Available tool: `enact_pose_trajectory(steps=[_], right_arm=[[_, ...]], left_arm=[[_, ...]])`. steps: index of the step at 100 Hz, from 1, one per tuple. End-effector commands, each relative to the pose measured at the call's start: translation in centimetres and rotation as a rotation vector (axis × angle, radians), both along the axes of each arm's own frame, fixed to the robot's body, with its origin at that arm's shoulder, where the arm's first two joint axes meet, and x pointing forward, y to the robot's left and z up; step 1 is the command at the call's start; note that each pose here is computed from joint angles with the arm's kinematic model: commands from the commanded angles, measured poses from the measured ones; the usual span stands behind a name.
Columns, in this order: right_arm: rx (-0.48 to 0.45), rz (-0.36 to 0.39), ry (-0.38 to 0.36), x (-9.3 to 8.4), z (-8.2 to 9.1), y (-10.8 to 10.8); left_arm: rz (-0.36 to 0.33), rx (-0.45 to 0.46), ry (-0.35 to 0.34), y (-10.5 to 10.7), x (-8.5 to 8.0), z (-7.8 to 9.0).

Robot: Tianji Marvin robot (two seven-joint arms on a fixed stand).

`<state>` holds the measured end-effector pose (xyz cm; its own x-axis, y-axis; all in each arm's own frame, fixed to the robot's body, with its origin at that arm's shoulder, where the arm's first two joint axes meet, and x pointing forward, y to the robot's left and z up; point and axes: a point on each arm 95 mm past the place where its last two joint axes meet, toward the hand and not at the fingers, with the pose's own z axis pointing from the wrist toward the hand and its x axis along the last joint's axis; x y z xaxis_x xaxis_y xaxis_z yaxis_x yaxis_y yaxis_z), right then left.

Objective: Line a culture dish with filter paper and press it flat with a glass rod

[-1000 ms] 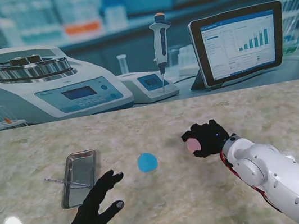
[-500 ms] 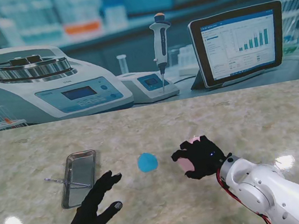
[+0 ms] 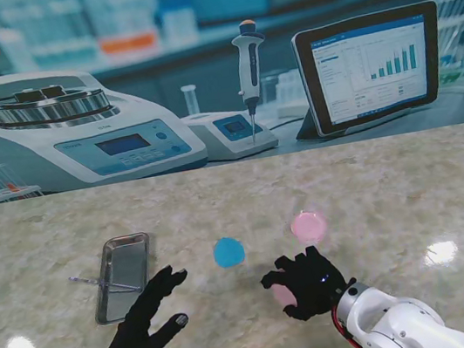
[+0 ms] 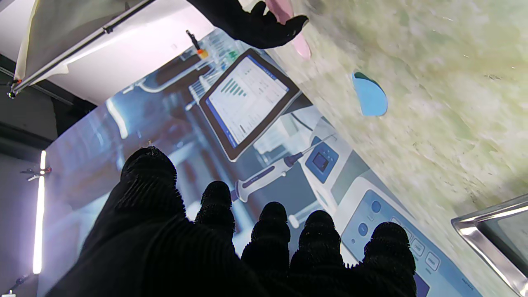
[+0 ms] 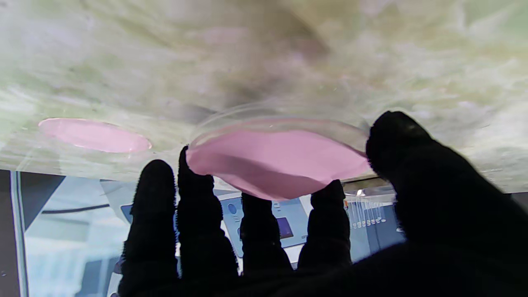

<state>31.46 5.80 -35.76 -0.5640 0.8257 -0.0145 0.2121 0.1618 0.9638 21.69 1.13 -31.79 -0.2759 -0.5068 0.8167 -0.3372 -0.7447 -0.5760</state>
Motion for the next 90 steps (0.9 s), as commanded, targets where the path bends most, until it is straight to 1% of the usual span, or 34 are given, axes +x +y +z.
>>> enact_pose_trajectory(steps=[1,48,72,90], right_arm=[[0.002,0.023,0.024,-1.0,-0.6,0.5],[-0.049,0.110,0.037,-2.8,-2.3,2.0],[-0.062,0.144,0.046,-3.3,-2.5,2.4],[-0.064,0.146,0.057,-3.3,-2.6,2.5]], left_arm=[[-0.002,-0.005,0.008,0.0,-0.3,-0.2],[0.002,-0.007,0.014,0.0,-0.2,-0.4],[0.001,-0.007,0.015,0.0,-0.2,-0.5],[0.005,-0.008,0.018,0.1,-0.2,-0.5]])
